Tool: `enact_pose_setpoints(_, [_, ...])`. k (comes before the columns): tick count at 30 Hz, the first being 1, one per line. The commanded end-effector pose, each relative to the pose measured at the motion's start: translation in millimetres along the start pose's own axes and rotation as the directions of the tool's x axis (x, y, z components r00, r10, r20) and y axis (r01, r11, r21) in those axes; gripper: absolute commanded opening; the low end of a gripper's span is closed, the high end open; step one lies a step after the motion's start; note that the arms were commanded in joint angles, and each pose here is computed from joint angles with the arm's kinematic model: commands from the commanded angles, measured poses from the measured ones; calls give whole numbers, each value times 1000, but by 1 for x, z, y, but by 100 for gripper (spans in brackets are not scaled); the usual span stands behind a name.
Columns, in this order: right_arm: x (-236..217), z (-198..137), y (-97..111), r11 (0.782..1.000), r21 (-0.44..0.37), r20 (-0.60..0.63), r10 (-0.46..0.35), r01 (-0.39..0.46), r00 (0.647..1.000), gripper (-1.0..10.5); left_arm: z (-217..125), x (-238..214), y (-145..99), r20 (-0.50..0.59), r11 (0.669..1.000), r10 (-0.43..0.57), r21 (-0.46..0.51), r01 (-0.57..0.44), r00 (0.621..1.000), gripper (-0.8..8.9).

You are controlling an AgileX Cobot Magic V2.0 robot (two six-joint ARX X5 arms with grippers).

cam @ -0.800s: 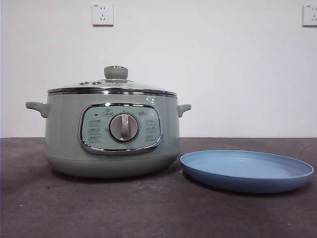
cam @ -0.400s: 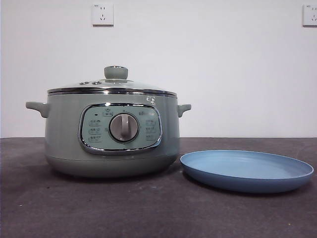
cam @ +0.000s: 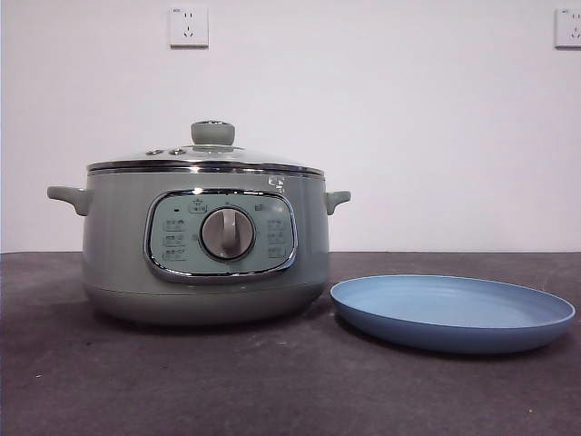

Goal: Take the potato out from the steamer,put the potato on the plate,close the lid

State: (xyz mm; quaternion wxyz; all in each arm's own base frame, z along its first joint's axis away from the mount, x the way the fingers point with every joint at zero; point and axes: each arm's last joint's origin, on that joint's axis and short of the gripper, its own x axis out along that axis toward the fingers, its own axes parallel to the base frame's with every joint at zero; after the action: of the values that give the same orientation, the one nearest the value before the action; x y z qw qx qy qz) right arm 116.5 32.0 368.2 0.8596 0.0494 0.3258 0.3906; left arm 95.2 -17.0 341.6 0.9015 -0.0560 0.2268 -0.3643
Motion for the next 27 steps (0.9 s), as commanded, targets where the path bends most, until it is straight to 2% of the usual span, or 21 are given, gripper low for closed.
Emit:
enact_pose_setpoints(1, [0, 1, 0, 1000, -21, 10, 4, -4, 1000, 237, 0, 0, -1, 2, 1000, -8, 23, 8, 1000, 542])
enact_pose_setpoints(2, [0, 1, 0, 1000, -15, 12, 3, -3, 1000, 330, 0, 0, -1, 2, 1000, -8, 23, 8, 1000, 601])
enact_pose_setpoints(4, [0, 2, 0, 1000, -6, 17, 3, -3, 1000, 515, 1, 0, -1, 4, 1000, -7, 25, 7, 1000, 606])
enact_pose_setpoints(6, [0, 3, 0, 1000, -7, 21, 3, -2, 1000, 589, 1, 0, -1, 8, 1000, -7, 28, 7, 1000, 606])
enact_pose_setpoints(17, [0, 3, 0, 1000, -7, 21, 3, -2, 1000, 597, 10, 6, 6, 40, 999, -4, 36, 3, 999, 606])
enact_pose_setpoints(22, [0, 3, 0, 1000, -7, 20, 3, -2, 1000, 597, 21, 24, 18, 43, 998, -31, 60, 28, 999, 606])
enact_pose_setpoints(27, [0, 3, 0, 1000, -7, 21, 3, -2, 1000, 597, 37, 49, 29, 6, 997, 6, 74, -7, 1000, 606])
